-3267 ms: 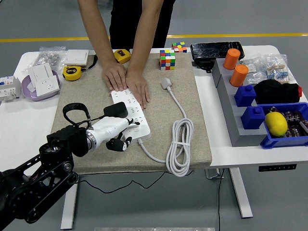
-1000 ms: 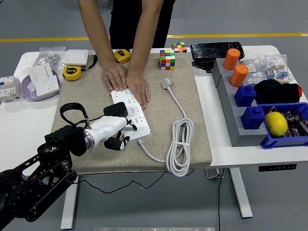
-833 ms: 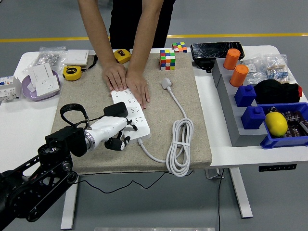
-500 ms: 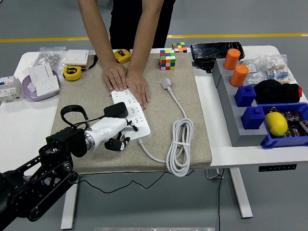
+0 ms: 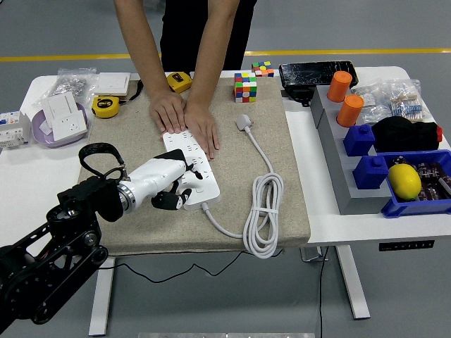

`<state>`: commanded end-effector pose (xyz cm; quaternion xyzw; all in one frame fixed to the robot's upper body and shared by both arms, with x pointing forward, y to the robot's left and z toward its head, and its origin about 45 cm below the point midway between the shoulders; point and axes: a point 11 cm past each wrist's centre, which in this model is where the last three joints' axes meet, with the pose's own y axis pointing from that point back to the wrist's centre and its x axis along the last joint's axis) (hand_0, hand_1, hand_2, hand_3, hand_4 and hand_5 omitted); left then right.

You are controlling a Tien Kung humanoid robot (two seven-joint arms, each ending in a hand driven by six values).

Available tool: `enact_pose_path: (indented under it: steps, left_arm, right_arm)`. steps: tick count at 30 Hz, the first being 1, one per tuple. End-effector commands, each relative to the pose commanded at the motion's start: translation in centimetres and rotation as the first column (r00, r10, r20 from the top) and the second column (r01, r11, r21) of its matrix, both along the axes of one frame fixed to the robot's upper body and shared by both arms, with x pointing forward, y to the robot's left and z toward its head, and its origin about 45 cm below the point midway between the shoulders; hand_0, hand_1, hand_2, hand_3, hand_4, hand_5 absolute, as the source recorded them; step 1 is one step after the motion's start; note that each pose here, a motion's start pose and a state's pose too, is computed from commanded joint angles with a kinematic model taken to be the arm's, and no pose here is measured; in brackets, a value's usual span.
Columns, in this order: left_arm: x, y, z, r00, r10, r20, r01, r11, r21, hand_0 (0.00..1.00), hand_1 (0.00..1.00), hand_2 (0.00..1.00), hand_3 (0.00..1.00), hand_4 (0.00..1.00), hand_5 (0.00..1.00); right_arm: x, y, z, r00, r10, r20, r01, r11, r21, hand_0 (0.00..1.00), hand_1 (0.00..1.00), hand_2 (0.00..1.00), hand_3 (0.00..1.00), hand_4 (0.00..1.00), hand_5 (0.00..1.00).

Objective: Pick up the plug,place it near the board,insert it into the board,press the button

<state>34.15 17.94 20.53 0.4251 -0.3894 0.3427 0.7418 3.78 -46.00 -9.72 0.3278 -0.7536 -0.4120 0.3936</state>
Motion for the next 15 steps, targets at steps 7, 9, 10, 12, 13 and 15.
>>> enact_pose_path:
  steps: [7, 9, 10, 12, 13, 15]
  left_arm:
    - [-1.04, 0.2, 3.4, 0.999, 0.027, 0.039, -0.015, 0.958, -0.287, 0.485, 0.496, 0.524, 0.82, 0.843, 0.318]
    - [-1.31, 0.8, 3.6, 0.999, 0.046, 0.025, -0.033, 0.917, -0.398, 0.485, 0.496, 0.524, 0.82, 0.843, 0.318]
    - [-1.37, 1.0, 3.6, 0.999, 0.051, 0.011, -0.041, 0.898, -0.438, 0.485, 0.496, 0.524, 0.82, 0.843, 0.318]
    - [-1.49, 1.4, 3.5, 0.998, 0.06, -0.024, -0.064, 0.855, -0.515, 0.485, 0.496, 0.524, 0.82, 0.843, 0.318]
    - [-1.53, 1.5, 3.4, 0.997, 0.06, -0.04, -0.073, 0.835, -0.545, 0.939, 0.998, 0.995, 0.973, 0.997, 0.444]
    - [-1.54, 1.8, 3.0, 0.995, 0.064, -0.076, -0.097, 0.793, -0.601, 0.939, 0.998, 0.995, 0.973, 0.997, 0.444]
  right_arm:
    - [-0.1, 0.1, -0.1, 1.0, -0.003, 0.0, 0.003, 1.0, 0.003, 0.935, 0.881, 0.829, 0.803, 0.998, 0.998]
    - [-0.2, 0.2, -0.1, 1.0, -0.004, -0.001, 0.004, 1.0, 0.005, 0.935, 0.881, 0.829, 0.803, 0.998, 0.998]
    - [-0.2, 0.2, -0.1, 1.0, -0.004, -0.001, 0.004, 1.0, 0.005, 0.935, 0.881, 0.829, 0.803, 0.998, 0.998]
    - [-0.2, 0.3, -0.1, 1.0, -0.004, -0.001, 0.004, 1.0, 0.006, 0.935, 0.881, 0.829, 0.803, 0.998, 0.998]
    - [-0.2, 0.3, -0.1, 1.0, -0.005, 0.0, 0.005, 1.0, 0.006, 0.935, 0.881, 0.828, 0.802, 0.998, 0.998]
    - [-0.1, 0.2, -0.1, 1.0, -0.004, 0.001, 0.004, 1.0, 0.006, 0.935, 0.881, 0.828, 0.802, 0.998, 0.998]
